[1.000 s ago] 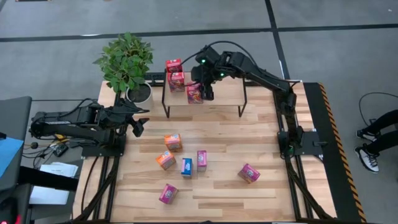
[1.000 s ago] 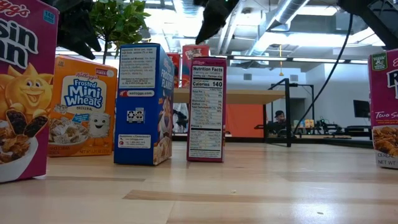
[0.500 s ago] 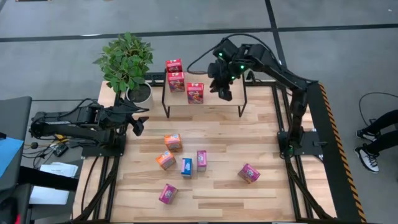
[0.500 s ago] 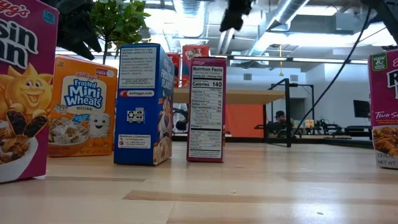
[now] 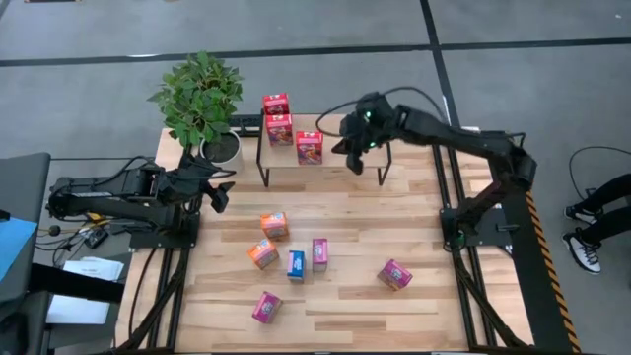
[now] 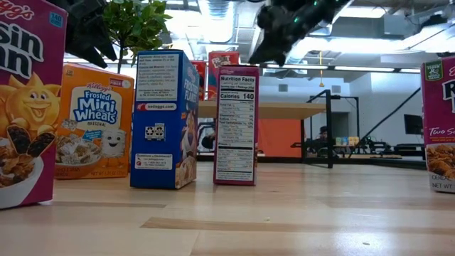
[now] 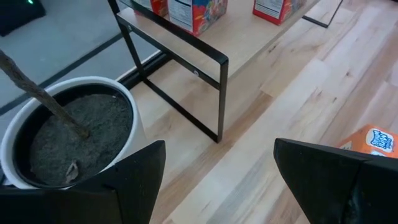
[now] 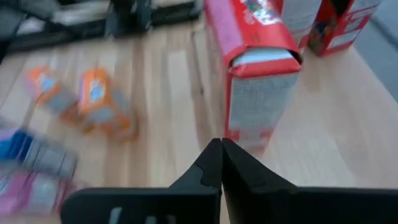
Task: Stack cereal on shelf
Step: Put the red cereal box on the shelf aligned with the other red cereal box on the shelf
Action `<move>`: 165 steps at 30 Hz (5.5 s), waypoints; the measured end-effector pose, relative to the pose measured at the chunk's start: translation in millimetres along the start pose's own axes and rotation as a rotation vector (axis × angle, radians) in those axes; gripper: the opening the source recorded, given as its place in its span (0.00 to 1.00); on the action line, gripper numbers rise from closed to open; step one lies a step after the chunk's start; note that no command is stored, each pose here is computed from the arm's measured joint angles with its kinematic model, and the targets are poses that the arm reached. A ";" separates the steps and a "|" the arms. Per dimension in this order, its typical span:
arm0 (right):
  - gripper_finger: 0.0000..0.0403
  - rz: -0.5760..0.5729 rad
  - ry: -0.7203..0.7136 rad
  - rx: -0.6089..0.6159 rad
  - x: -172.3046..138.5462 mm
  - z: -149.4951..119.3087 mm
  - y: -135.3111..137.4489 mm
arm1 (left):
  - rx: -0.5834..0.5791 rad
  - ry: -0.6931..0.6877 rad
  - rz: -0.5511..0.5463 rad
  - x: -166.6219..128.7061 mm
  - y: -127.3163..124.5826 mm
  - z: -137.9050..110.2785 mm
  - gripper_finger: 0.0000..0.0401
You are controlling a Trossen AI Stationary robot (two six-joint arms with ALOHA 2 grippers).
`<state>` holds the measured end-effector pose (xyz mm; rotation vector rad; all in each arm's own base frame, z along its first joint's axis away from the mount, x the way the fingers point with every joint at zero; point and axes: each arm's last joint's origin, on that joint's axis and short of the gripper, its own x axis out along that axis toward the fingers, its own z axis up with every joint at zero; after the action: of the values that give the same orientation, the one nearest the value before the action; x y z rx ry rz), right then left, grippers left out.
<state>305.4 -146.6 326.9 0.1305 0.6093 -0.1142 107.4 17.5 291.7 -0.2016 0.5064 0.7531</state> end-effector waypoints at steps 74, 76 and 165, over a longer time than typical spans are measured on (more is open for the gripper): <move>0.04 -0.059 -0.098 -0.217 83.5 11.5 -31.3 | -0.223 -0.084 0.132 -0.4 4.1 2.0 0.72; 0.04 -0.062 -0.107 -0.226 83.3 12.4 -31.7 | -0.224 -0.084 0.132 -0.4 4.1 2.0 0.72; 0.05 -0.123 -0.101 -0.272 92.5 8.2 -42.3 | -0.350 -0.134 0.183 -0.7 5.8 2.9 0.72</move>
<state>379.2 -195.8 276.4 -0.1758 0.5261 -0.1551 104.0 22.2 294.6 -0.4312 0.2644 1.0258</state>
